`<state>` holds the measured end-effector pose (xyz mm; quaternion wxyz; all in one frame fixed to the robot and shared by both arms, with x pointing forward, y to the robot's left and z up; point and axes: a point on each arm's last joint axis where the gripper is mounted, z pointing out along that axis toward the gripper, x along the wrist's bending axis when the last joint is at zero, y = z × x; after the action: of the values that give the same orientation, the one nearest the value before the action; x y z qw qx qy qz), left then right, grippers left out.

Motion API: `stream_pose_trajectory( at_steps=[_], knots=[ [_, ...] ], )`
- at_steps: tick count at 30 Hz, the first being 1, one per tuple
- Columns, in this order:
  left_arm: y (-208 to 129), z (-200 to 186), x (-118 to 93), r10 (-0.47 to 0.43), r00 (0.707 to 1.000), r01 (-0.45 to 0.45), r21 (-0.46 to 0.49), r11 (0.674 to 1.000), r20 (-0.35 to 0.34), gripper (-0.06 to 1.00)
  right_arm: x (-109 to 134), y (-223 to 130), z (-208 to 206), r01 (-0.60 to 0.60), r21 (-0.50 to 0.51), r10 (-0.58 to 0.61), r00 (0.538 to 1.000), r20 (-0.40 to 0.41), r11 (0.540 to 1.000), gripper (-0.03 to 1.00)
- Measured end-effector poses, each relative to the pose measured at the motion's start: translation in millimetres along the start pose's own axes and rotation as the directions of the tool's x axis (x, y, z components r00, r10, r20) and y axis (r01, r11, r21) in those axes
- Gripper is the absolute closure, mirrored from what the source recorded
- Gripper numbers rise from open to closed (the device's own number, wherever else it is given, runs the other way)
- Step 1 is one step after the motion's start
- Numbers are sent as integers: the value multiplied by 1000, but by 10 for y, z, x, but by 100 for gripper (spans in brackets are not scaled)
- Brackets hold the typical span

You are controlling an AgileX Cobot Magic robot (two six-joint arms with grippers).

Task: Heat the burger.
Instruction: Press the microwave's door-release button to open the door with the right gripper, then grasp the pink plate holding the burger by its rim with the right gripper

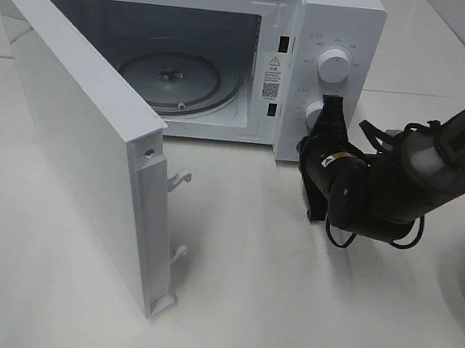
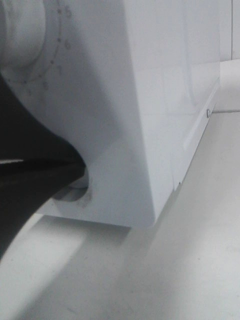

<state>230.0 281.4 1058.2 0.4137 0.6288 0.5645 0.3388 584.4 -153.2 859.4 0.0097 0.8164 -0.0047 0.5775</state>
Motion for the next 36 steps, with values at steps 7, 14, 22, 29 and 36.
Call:
stream_pose_trajectory(
  at_steps=[7,14,22,29,36],
  knots=[
    [0,0,0,0,1000,0,0,1000,0,-4,60,25,-74,8,31,-10,999,42,999,96],
    [0,0,0,0,1000,0,0,1000,0,-4,180,-1,-155,64,82,-71,994,80,995,96],
    [0,0,0,0,1000,0,0,1000,0,-4,307,-49,-277,215,186,-243,960,142,959,96],
    [0,0,0,0,1000,0,0,1000,0,-4,422,-97,-446,390,342,-464,870,169,855,96],
    [0,0,0,0,1000,0,0,1000,0,-4,473,-141,-632,609,530,-743,666,63,590,95]
  ],
)
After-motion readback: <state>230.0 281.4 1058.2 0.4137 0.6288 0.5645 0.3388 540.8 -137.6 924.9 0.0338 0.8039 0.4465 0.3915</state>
